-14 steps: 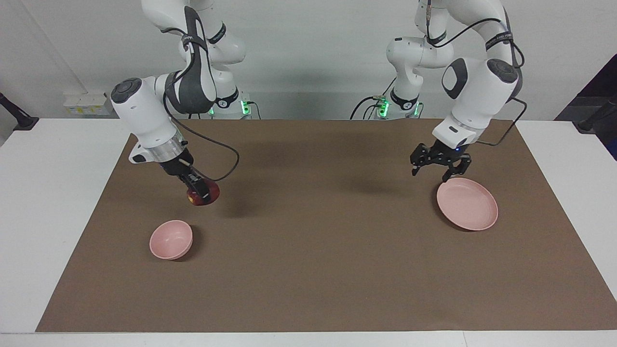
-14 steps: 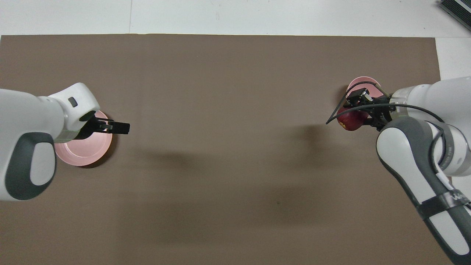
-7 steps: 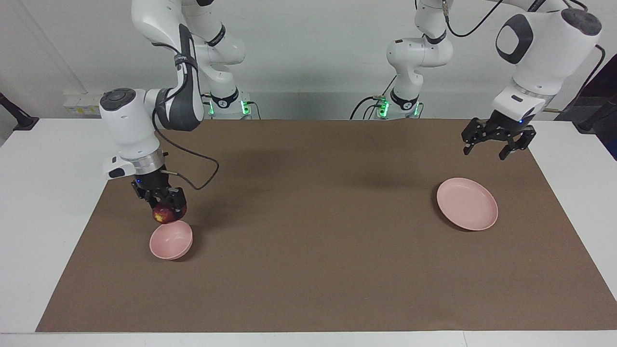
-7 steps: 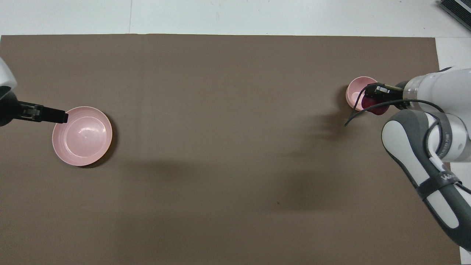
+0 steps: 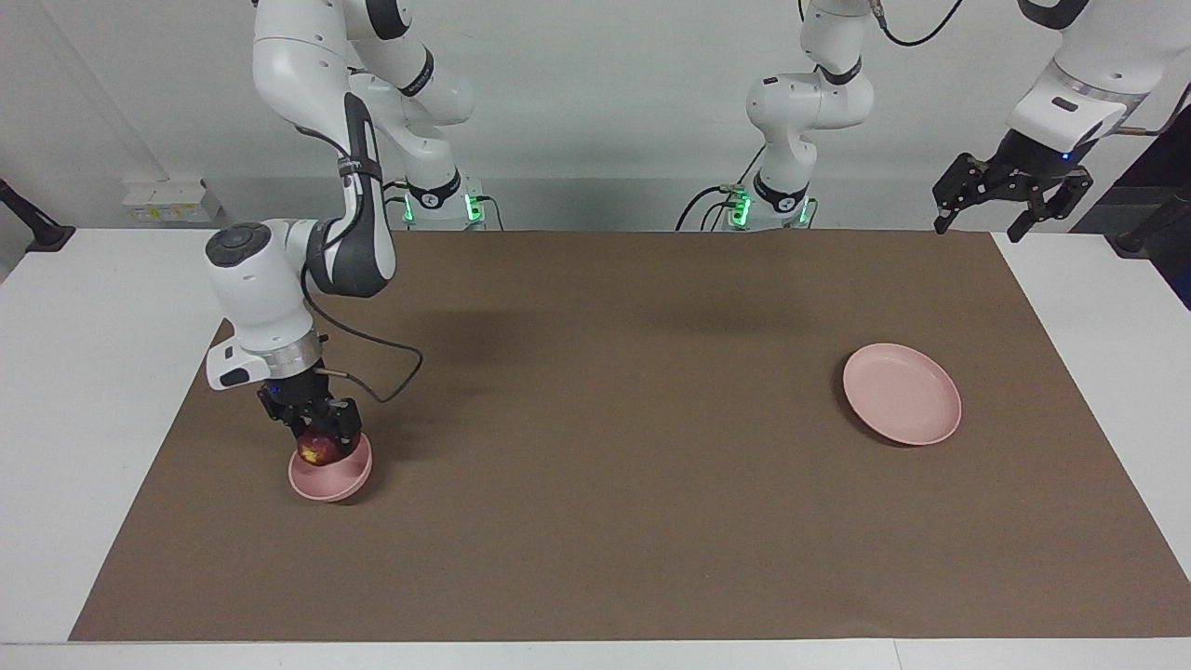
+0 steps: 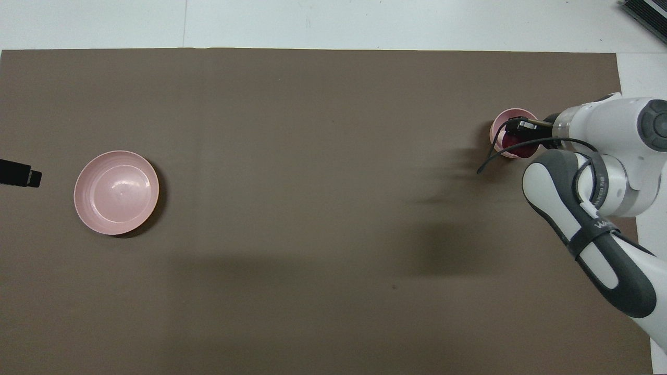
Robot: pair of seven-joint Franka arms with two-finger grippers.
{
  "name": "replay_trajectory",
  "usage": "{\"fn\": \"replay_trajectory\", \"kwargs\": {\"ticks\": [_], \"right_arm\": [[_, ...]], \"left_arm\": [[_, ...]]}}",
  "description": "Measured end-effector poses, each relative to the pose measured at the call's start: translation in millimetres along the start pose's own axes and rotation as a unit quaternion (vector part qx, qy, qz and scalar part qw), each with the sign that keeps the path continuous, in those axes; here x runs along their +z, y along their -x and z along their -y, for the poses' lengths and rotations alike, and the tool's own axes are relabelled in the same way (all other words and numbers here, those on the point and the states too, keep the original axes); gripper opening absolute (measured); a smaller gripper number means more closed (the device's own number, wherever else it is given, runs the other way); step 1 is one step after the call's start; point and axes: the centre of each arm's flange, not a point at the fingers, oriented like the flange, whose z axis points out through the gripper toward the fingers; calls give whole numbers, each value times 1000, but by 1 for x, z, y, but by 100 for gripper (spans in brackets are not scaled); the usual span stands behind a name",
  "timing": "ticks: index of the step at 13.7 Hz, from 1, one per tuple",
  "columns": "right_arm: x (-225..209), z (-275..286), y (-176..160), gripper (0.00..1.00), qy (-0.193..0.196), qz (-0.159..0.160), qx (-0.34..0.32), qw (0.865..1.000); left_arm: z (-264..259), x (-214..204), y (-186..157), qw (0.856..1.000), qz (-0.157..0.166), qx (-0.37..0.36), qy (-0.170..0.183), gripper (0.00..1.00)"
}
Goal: Move apple from plate to bowl
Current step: 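Lower the apple into the pink bowl and open the right gripper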
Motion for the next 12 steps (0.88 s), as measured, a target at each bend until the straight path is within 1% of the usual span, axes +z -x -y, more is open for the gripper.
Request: {"fn": "replay_trajectory", "kwargs": {"ticks": [2,4,5,8,9,12], "right_arm": [[9,-3,-2,79,1,-2,2,1000],[2,-1,-9,96,-2,-12,2,1000],[-4,2,-12,100,-4,-18,1,1000],[-28,15,-21,100,-13,-35,-6,999],[-37,18,-22,100,-13,-32,-8,999],[-76,23,-26,100,-6,5,-34,999]], "left_arm": [[-3,-1,2,1000,7,2,1,100],[-11,-8,5,1000,1,9,0,100],[-13,-11,7,1000,-1,10,0,100],[-16,-13,8,1000,-3,12,-1,100],[-15,-13,8,1000,-3,12,-1,100],[-12,-13,9,1000,-3,9,-1,100]]}}
